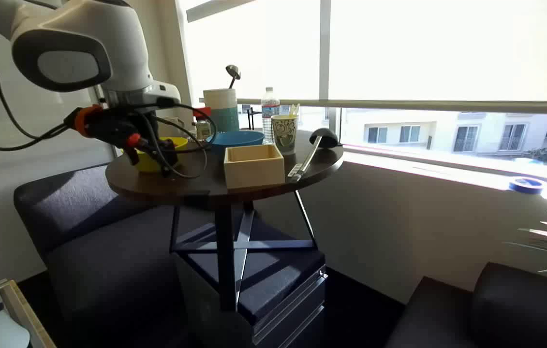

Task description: Switch the positions of the yellow and blue bowls by moving the yellow bowl to the right and the blue bowl to the left

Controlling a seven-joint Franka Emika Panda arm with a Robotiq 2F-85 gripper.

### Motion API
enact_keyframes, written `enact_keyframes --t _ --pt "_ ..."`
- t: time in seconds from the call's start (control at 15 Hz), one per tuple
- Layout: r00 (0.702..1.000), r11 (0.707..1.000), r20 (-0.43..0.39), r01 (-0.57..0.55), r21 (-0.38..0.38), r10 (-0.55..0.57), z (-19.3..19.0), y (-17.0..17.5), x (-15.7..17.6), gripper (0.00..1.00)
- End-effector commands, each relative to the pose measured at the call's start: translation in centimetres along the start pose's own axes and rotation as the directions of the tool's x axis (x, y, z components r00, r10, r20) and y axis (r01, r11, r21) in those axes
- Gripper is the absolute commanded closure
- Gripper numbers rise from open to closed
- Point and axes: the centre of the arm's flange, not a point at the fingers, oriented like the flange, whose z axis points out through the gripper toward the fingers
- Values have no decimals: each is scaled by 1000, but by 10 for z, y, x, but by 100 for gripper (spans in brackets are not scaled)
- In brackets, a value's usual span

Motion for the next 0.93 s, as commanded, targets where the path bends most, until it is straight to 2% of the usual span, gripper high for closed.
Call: enact_keyframes --t 0.0,0.6,0.87 --pt "1000 1000 3 -1 0 1 1 0 0 0" --pt "995 995 -48 80 -52 -82 -29 -23 17 0" --pt "994 998 -84 66 -4 -66 -33 -28 33 0"
